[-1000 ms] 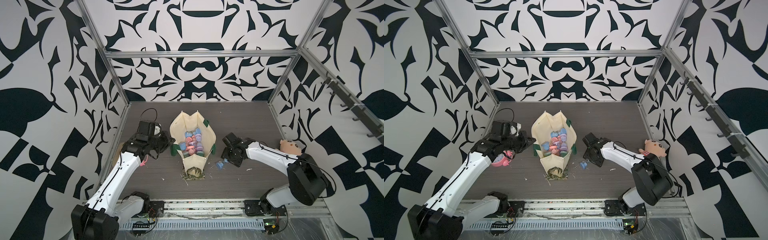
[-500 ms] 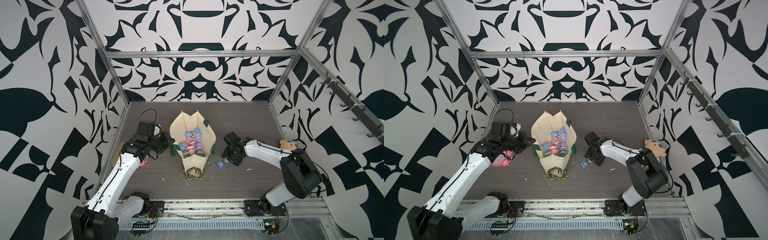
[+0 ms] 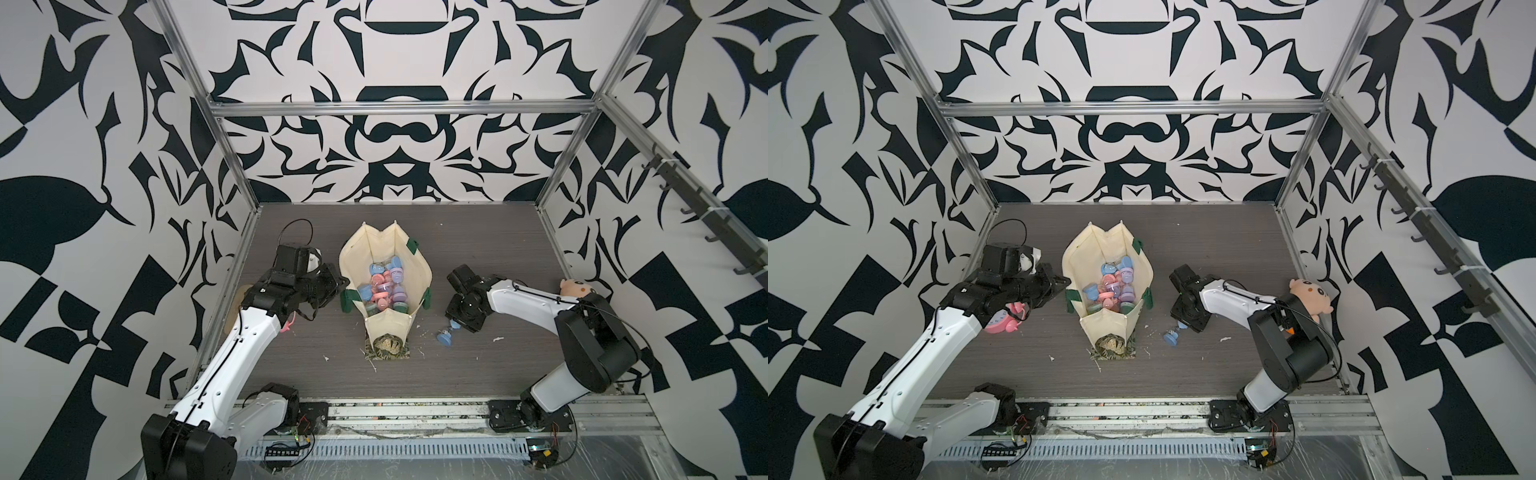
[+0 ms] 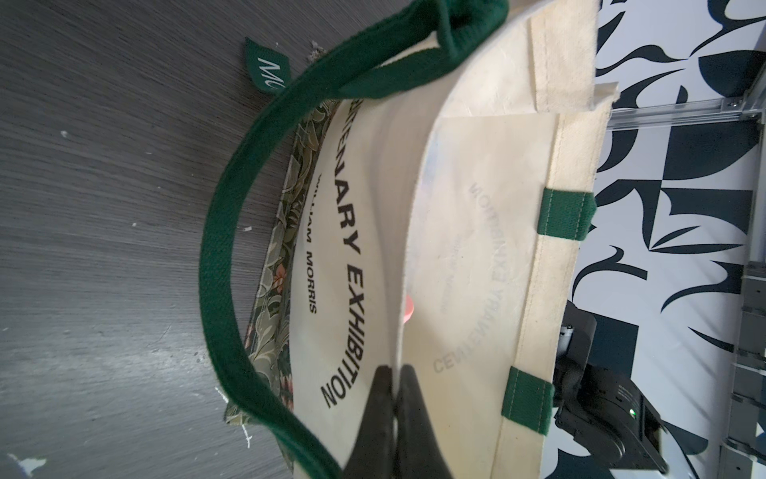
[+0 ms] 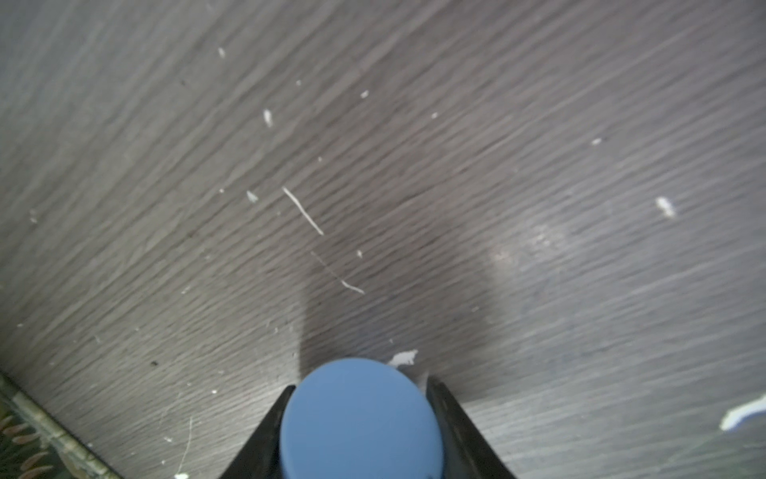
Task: Put the hourglass into the canvas bag
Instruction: Pick up the hourglass from the center of the board.
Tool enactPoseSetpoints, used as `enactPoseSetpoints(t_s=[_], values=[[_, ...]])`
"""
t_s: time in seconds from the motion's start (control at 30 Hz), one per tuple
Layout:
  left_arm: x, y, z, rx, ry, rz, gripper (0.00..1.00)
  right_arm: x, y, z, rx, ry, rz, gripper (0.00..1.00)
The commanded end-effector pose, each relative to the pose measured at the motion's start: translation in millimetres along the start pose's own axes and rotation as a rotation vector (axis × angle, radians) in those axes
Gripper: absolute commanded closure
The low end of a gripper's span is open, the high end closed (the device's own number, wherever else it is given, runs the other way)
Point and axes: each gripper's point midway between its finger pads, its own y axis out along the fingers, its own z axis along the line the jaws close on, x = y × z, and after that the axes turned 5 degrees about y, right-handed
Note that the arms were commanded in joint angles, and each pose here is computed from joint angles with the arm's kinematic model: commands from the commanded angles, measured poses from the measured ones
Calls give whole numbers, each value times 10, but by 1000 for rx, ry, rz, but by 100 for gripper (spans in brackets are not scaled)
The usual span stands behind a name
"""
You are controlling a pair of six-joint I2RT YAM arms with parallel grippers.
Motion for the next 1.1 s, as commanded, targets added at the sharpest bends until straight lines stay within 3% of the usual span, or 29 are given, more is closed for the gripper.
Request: enactPoseSetpoints(t_s=[0.0,0.53,1.07], values=[[-38,7,52,10,2,9,98,-12,68,-99,-35,-7,6,65],[-13,16,26,1,5,5,98,28,-151,-165,-39,-51,-32,99],[41,127,-32,-10,-7,36,99,68,-1090,-395,62,-120,-188,100]])
